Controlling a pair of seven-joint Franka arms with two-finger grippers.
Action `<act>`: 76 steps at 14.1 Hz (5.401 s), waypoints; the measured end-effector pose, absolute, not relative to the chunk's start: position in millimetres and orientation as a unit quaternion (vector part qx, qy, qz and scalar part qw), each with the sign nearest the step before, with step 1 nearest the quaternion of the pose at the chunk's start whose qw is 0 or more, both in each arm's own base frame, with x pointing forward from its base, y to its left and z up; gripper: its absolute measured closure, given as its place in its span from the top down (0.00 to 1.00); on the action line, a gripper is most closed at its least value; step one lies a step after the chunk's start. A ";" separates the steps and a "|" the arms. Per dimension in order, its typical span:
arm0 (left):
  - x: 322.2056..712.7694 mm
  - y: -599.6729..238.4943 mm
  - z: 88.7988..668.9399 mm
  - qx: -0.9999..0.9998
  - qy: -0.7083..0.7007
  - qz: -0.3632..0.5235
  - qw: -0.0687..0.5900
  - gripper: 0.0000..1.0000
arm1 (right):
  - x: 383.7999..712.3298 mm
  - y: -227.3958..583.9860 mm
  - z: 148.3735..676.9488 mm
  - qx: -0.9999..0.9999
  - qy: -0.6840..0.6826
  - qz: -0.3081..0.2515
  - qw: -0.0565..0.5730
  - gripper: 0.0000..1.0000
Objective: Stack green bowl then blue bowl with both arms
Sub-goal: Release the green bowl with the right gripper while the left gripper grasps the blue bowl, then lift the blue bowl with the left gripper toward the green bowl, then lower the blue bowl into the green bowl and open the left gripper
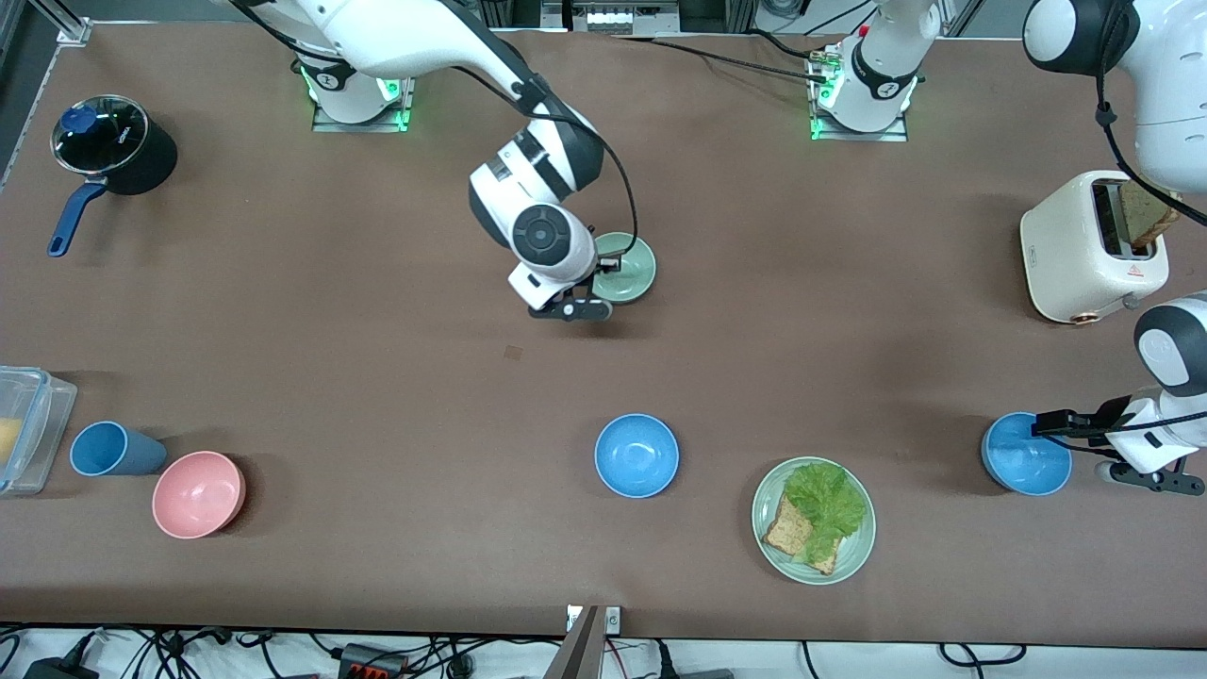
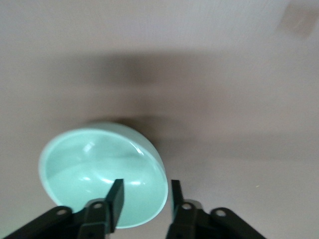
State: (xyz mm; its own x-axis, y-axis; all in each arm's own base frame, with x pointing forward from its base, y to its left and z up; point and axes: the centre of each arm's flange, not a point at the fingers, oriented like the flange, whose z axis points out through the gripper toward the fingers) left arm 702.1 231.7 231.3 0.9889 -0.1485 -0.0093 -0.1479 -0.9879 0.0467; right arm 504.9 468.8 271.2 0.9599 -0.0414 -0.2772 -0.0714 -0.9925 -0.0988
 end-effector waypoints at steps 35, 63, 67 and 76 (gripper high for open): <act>723.0 193.2 228.2 0.996 -0.091 -0.006 0.013 0.05 | 599.5 -41.9 581.8 -0.999 0.049 -0.004 -0.005 1.00; 530.1 -342.4 371.0 0.957 0.237 -0.110 0.125 0.05 | 558.1 -41.9 578.6 -0.999 0.032 0.009 -0.004 1.00; 480.8 -369.6 342.2 0.957 0.248 -0.081 0.127 0.05 | 558.2 -41.5 578.8 -0.999 0.031 0.008 -0.004 1.00; 439.8 -386.8 306.2 0.962 0.229 -0.066 0.131 0.05 | 559.9 -41.0 580.4 -1.000 0.030 0.000 -0.005 1.00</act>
